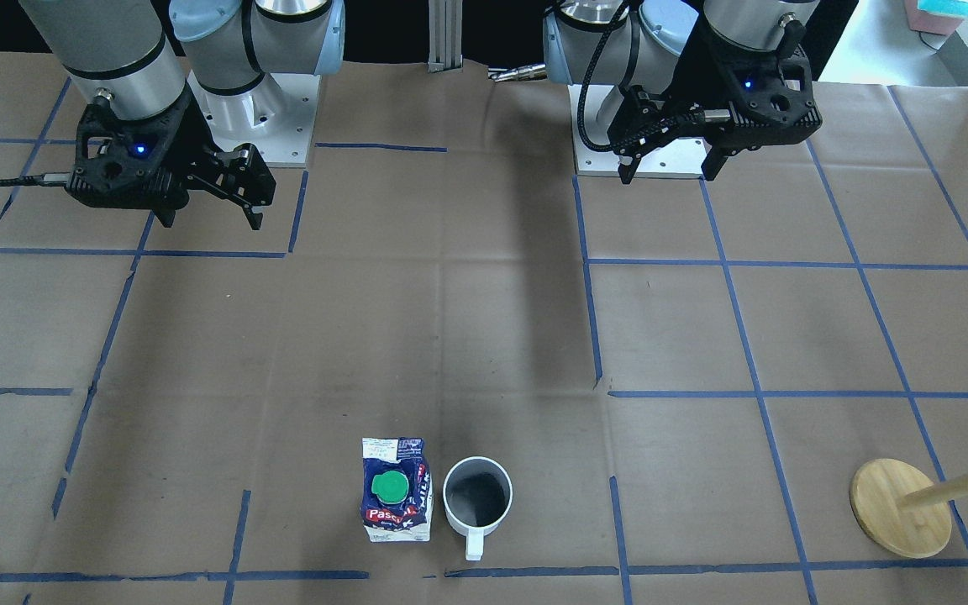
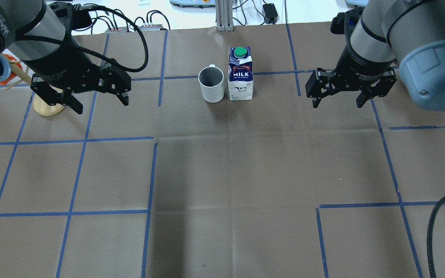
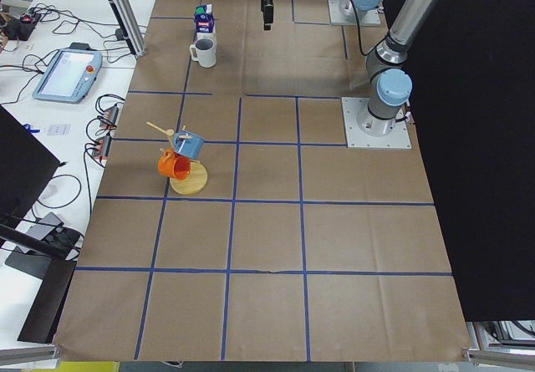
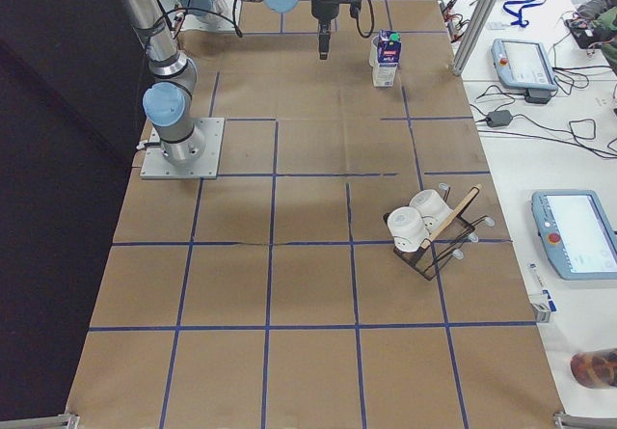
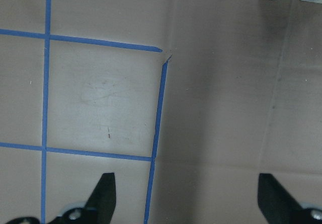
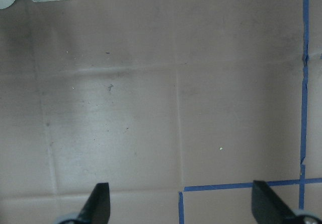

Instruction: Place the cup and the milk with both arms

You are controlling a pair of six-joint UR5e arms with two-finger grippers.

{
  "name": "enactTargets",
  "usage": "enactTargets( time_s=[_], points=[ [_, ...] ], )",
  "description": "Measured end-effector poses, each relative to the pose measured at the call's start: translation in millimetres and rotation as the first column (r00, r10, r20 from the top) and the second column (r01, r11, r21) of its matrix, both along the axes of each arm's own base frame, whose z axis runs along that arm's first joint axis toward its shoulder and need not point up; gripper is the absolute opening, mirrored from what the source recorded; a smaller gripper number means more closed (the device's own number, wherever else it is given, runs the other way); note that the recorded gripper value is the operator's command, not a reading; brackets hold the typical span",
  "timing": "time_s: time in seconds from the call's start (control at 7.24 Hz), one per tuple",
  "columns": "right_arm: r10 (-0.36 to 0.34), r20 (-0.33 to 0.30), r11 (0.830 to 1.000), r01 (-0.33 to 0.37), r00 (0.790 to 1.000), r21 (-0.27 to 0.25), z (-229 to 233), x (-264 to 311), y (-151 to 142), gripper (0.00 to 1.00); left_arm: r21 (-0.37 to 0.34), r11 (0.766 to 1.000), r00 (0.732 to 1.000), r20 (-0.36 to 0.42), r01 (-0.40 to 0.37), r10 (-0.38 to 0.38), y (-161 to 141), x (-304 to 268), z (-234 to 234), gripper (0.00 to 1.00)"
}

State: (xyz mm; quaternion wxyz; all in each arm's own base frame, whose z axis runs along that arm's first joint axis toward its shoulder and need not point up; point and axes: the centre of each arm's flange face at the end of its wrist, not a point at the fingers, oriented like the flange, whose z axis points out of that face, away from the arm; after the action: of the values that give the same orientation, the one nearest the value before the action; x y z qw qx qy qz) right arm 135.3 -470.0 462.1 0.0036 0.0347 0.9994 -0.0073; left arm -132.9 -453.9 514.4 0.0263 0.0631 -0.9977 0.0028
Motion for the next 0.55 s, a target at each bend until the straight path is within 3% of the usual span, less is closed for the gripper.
enactTargets(
  time_s=[0.55],
  points=[
    [-0.011,-0.002,1.000,0.011,1.000,0.008,10.3,0.1,-2.4,1.00,0.000,1.000,1.000,-0.001,0.000,0.000,0.0,-0.1,0.0,1.00]
  ],
)
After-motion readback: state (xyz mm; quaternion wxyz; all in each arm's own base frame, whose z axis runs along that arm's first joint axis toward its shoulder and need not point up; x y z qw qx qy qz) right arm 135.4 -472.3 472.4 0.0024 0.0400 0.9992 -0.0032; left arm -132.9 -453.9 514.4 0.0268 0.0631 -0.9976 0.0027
